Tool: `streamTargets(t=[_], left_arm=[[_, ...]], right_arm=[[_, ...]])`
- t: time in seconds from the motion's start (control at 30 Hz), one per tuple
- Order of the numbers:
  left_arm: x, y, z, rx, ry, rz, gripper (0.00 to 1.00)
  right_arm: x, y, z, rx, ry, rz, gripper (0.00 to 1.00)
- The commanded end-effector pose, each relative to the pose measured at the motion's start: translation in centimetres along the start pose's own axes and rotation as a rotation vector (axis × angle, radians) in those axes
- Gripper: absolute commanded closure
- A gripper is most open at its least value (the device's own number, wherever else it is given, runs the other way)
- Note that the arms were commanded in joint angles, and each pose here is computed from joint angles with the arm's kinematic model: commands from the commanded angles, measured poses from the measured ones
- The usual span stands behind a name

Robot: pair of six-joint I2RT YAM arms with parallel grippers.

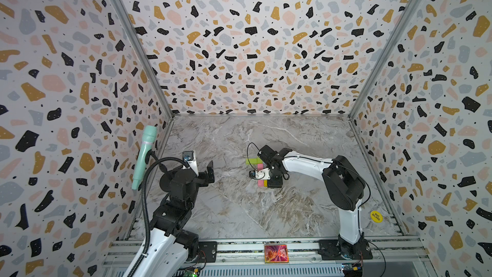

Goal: Assemble the letter t with building blocks
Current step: Assemble the building block at the center of the board.

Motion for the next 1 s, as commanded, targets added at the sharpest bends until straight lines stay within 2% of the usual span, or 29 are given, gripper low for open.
streamTargets(t=[0.0,0.27,0.73,0.87,0.9,0.93,0.97], left_arm=[[0.0,-0.2,0.1,0.002,-0.007,-0.012,0.01],[0.0,-0.1,0.0,0.002,-0.007,-0.009,0.01],[0.1,-0.1,0.0,0.0,-0.009,-0.005,0.01],[0.2,0.0,0.0,0.003,-0.011,-0.001,0.01],[0.2,0.0,0.1,0.004,-0.014,-0.001,0.01],[0.3,0.0,0.1,0.003,-0.019,0.0,0.01],[0.3,0.0,0.1,-0.001,-0.022,-0.002,0.0]], right_arm=[[0.8,0.6,0.6,0.008,-0.044,0.03,0.32],[-0.8,0.5,0.2,0.035,-0.025,-0.012,0.32],[-9.2,2.7,-0.8,0.136,0.118,-0.231,0.31],[-11.4,4.2,-1.8,0.241,0.168,-0.315,0.31],[-11.9,4.8,-2.2,0.281,0.187,-0.335,0.18],[-12.3,5.3,-2.5,0.313,0.203,-0.352,0.01],[-12.7,5.9,-2.9,0.35,0.226,-0.372,0.01]])
Point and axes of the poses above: each gripper's point midway between its finger pads, its own x axis out along the fingers, its own z axis along the line the jaws close on, y = z × x, the point moved 5 cm from there along -x, back along the fingers, and after that the axes turned 5 degrees about -x, right-handed, at the moved point
